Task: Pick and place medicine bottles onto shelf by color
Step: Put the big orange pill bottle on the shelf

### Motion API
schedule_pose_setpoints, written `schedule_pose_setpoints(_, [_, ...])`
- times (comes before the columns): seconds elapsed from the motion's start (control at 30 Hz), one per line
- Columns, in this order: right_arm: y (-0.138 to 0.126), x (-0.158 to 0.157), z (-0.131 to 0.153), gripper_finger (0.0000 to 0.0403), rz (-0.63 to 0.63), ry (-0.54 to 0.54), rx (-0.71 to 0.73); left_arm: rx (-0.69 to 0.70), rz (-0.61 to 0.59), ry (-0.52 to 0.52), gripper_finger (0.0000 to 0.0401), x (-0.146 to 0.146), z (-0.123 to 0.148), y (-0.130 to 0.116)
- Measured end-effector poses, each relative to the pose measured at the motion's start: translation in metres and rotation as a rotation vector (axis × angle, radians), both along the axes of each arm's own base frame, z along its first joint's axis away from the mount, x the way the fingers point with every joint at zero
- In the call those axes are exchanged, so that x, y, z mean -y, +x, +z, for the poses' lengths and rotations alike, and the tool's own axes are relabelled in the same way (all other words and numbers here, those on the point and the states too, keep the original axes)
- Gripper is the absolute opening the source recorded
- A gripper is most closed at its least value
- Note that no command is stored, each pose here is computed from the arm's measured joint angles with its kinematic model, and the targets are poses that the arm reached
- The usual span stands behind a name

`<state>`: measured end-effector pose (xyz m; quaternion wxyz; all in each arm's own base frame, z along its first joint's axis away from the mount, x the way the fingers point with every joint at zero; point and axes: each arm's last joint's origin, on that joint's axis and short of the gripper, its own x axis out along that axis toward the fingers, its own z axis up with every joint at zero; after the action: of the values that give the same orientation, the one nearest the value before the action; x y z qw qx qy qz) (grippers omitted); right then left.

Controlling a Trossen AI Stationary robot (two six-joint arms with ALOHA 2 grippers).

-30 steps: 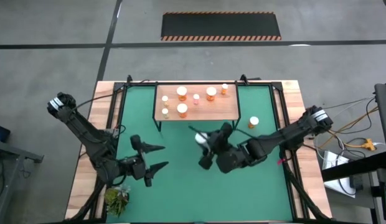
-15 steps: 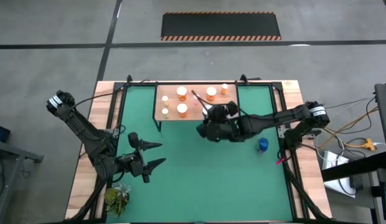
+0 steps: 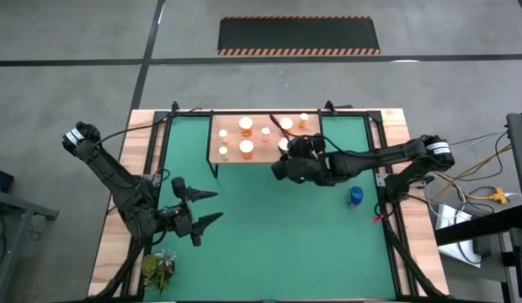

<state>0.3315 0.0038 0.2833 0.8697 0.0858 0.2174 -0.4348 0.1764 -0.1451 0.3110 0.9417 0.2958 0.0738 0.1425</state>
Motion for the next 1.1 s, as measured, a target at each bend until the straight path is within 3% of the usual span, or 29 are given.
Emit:
schedule_pose_setpoints(0.27, [-0.016, 0.014, -0.024, 0.0187, -0.049, 0.015, 0.137, 0.0, 0.0, 0.0, 0.027, 0.0, 0.0, 0.0])
schedule_pose_setpoints(0.5, [-0.015, 0.018, -0.035, 0.0187, -0.058, 0.019, 0.172, -0.001, 0.0, 0.0, 0.027, 0.0, 0.0, 0.0])
schedule_pose_setpoints(1.1, [-0.007, 0.017, -0.04, 0.0187, -0.02, 0.013, 0.118, -0.001, 0.0, 0.001, 0.027, 0.0, 0.0, 0.0])
